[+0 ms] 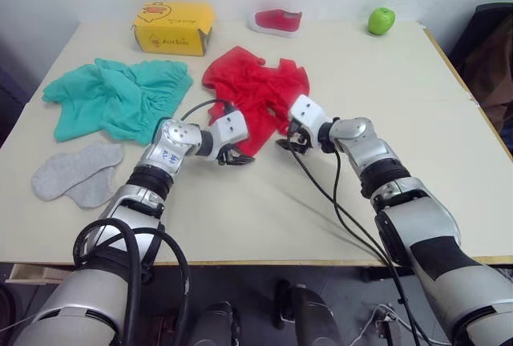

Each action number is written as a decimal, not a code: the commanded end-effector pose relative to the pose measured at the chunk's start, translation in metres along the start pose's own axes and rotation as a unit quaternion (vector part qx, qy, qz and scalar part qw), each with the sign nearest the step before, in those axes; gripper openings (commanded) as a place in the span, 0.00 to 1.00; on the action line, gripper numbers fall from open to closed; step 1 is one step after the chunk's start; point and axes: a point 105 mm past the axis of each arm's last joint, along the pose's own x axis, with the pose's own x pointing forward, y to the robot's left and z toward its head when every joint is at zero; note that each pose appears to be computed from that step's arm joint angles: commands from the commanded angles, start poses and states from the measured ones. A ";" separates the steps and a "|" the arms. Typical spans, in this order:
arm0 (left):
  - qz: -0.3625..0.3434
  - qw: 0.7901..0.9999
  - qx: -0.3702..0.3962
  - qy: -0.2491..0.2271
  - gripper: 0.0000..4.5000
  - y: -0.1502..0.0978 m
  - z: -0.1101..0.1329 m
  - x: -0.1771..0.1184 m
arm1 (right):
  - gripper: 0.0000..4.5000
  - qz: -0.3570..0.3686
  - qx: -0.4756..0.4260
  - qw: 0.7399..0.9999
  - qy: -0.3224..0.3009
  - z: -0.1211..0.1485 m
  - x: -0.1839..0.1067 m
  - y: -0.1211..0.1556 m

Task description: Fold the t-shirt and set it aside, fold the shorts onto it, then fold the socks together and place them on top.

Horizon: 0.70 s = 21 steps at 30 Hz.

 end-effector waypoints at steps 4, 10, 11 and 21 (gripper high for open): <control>0.014 1.000 -0.004 0.011 0.22 0.005 -0.003 0.002 | 0.32 -0.013 0.036 0.999 0.016 -0.009 -0.003 -0.007; 0.025 0.999 -0.014 0.017 0.00 0.011 -0.007 -0.004 | 0.00 -0.017 0.044 0.998 0.047 -0.027 -0.014 -0.014; 0.026 0.999 -0.016 0.017 0.00 0.011 -0.009 -0.005 | 0.00 -0.017 0.046 0.998 0.049 -0.028 -0.015 -0.015; -0.034 0.996 -0.068 -0.046 0.00 0.002 -0.016 -0.073 | 0.00 0.047 0.031 0.998 -0.016 -0.020 -0.060 -0.020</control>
